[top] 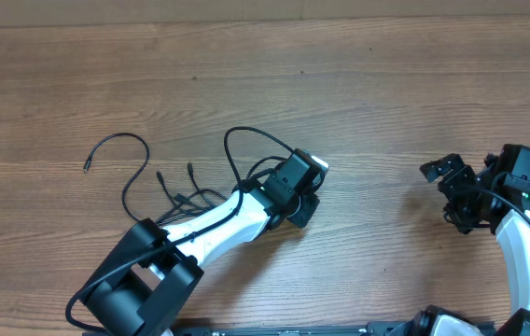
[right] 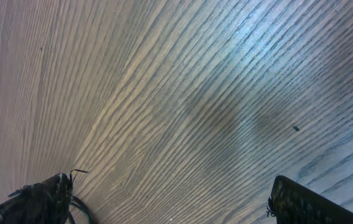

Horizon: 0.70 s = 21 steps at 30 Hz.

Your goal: Untangle cables

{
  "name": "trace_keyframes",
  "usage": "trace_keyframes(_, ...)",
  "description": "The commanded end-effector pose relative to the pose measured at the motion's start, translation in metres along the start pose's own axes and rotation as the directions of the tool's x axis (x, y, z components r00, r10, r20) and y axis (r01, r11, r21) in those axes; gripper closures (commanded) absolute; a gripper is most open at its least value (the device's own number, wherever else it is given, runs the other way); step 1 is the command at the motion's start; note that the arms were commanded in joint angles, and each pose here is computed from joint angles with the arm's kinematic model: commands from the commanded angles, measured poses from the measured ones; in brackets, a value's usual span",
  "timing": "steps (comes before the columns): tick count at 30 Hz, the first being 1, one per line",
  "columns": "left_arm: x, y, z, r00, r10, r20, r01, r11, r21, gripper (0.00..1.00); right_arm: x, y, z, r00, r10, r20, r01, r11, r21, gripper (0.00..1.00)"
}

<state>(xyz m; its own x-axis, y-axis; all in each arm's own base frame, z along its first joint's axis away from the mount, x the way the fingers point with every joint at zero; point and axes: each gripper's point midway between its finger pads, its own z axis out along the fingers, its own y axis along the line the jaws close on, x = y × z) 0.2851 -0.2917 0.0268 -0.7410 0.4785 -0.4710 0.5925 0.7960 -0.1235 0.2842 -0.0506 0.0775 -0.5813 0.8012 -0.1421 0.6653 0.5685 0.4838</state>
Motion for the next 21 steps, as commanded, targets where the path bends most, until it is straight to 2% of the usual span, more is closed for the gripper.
trace_keyframes(1, -0.002, -0.003, 0.001, 1.0, 0.003, 0.004, -0.003, 1.0, 0.011, 0.83, -0.004, 0.003, -0.001, 1.0, -0.008, 0.009, 0.008, 1.0, -0.01, 0.0)
trace_keyframes(2, -0.002, -0.003, 0.001, 1.0, 0.003, 0.005, -0.003, 1.0, 0.011, 0.89, -0.004, 0.003, -0.001, 1.0, -0.008, 0.009, 0.008, 1.0, -0.01, 0.0)
trace_keyframes(5, -0.003, -0.003, 0.001, 1.0, 0.004, 0.007, -0.004, 1.0, 0.01, 0.95, -0.004, 0.003, -0.001, 1.0, -0.008, 0.008, 0.008, 1.0, -0.01, 0.0)
trace_keyframes(10, -0.006, -0.003, 0.001, 1.0, 0.0, 0.021, 0.0, 1.0, 0.014, 0.96, -0.003, 0.003, -0.001, 1.0, -0.008, 0.008, 0.008, 1.0, -0.01, 0.0)
trace_keyframes(13, -0.014, -0.003, -0.005, 0.997, -0.066, 0.043, 0.065, 0.998, 0.02, 0.96, -0.003, 0.003, -0.001, 1.0, -0.008, 0.007, 0.008, 1.0, -0.009, 0.0)
trace_keyframes(18, -0.069, -0.002, -0.055, 0.963, -0.198, 0.183, 0.184, 0.979, 0.089, 0.96, -0.004, 0.001, -0.001, 0.999, -0.037, 0.011, 0.037, 0.999, 0.004, 0.0)
trace_keyframes(20, -0.096, -0.006, -0.091, 0.944, -0.209, 0.254, 0.176, 0.973, 0.148, 0.96, -0.005, -0.001, -0.001, 0.999, -0.048, 0.018, 0.047, 0.999, 0.015, 0.0)
trace_keyframes(21, -0.115, -0.006, -0.126, 0.924, -0.219, 0.315, 0.167, 0.969, 0.182, 0.96, -0.005, -0.001, -0.001, 0.999, -0.051, 0.018, 0.051, 0.999, 0.015, 0.0)
